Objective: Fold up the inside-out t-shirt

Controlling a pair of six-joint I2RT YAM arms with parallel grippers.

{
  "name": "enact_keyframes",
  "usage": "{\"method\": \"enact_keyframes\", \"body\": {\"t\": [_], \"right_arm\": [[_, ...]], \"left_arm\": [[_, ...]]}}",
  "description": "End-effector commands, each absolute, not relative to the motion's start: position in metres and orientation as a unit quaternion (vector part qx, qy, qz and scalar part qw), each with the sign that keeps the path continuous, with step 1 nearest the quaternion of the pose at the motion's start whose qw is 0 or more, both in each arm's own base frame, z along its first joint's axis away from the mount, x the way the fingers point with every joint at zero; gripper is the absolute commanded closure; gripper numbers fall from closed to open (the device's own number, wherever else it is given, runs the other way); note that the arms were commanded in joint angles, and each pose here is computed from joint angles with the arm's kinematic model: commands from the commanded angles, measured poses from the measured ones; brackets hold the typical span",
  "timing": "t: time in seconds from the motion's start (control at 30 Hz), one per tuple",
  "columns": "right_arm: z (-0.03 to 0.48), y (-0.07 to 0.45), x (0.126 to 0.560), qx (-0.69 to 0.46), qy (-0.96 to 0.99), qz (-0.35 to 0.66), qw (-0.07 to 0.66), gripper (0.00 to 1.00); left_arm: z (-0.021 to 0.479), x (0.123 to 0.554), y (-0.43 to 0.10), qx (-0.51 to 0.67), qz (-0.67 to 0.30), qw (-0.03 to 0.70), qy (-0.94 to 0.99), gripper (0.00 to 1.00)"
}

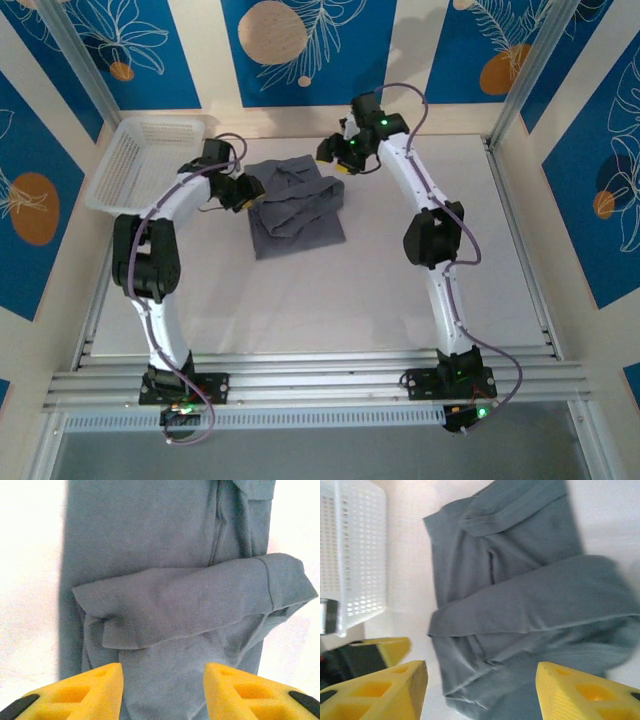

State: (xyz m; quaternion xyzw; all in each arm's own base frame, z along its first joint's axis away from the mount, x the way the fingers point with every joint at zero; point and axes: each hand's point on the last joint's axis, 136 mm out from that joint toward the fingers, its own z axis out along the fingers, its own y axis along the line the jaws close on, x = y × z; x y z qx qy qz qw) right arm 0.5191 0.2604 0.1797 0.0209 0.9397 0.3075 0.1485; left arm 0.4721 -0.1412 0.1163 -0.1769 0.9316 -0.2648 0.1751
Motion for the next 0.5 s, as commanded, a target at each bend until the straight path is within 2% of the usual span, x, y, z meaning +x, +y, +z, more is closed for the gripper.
{"method": "enact_keyframes", "body": {"t": [0.0,0.23,0.4,0.47], "right_arm": [[0.162,0.229,0.475,-0.008,0.967,0.24,0.08,0.4],[0.098,0.215,0.426,0.028,0.962,0.27,0.018,0.41],[0.061,0.228,0.405,0.025,0.959,0.279,-0.034,0.42],[0.049,0.232,0.41,0.033,0.96,0.275,-0.036,0.43]], "left_arm": [[0.136,0.449,-0.135,-0.151,-0.27,0.187,0.932,0.54],[0.072,0.378,-0.147,-0.164,-0.299,0.097,0.935,0.55],[0.059,0.371,-0.17,-0.137,-0.315,0.071,0.936,0.56],[0.053,0.377,-0.174,-0.149,-0.324,0.069,0.932,0.61]]}}
